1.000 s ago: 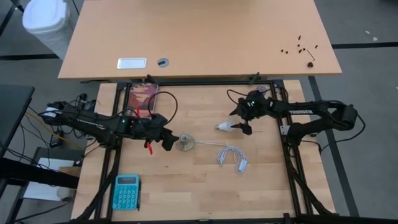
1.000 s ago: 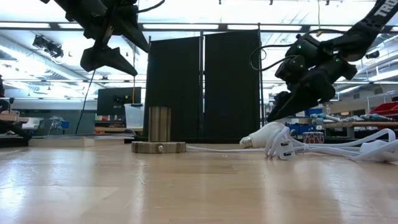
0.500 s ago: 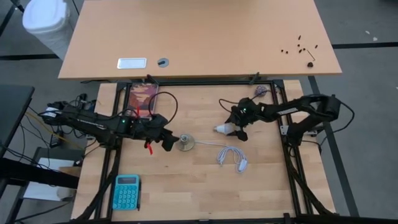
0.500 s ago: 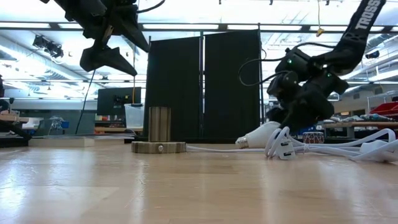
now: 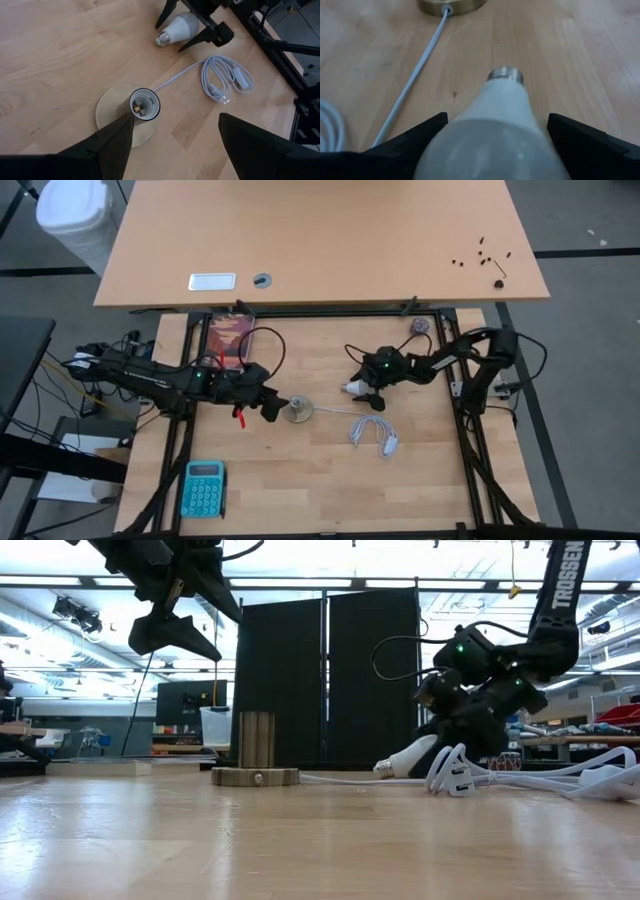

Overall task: Screw lightbulb
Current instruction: Insert the white lightbulb into the lamp

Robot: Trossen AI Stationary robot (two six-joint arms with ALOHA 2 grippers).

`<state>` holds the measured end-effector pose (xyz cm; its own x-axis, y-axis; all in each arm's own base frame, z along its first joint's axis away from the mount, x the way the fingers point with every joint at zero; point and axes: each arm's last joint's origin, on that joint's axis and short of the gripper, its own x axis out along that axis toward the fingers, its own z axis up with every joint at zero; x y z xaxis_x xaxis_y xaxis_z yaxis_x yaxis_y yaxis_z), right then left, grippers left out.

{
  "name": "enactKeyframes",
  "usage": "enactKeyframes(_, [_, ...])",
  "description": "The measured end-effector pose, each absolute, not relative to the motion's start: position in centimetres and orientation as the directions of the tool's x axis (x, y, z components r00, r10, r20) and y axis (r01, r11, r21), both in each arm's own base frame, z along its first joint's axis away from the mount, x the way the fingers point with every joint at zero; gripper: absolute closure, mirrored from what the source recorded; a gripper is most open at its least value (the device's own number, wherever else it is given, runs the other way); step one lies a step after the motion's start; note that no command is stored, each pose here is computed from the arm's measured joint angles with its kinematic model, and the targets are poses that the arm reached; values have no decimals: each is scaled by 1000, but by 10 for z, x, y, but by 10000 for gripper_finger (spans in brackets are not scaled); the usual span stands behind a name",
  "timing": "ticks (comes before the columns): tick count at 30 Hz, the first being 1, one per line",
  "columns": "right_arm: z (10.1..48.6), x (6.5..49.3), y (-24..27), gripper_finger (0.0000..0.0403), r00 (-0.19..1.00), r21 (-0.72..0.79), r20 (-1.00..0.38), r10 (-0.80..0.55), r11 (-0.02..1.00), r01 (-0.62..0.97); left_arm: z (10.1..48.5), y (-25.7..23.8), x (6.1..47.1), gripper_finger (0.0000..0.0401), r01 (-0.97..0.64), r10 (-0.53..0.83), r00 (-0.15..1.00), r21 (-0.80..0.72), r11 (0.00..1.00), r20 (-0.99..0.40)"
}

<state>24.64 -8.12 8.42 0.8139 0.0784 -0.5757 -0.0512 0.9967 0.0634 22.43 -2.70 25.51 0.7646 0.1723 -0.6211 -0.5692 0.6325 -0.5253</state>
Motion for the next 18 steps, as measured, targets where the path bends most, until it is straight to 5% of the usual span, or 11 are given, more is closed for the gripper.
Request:
enactKeyframes(8, [75, 253, -82, 62, 843, 38, -535, 47, 999, -32, 255, -27, 224, 107, -569, 173, 765, -526, 632, -621])
enactKeyframes(18, [77, 252, -83, 156, 842, 35, -538, 35, 999, -19, 256, -27, 225, 107, -567, 172, 768, -530, 631, -617])
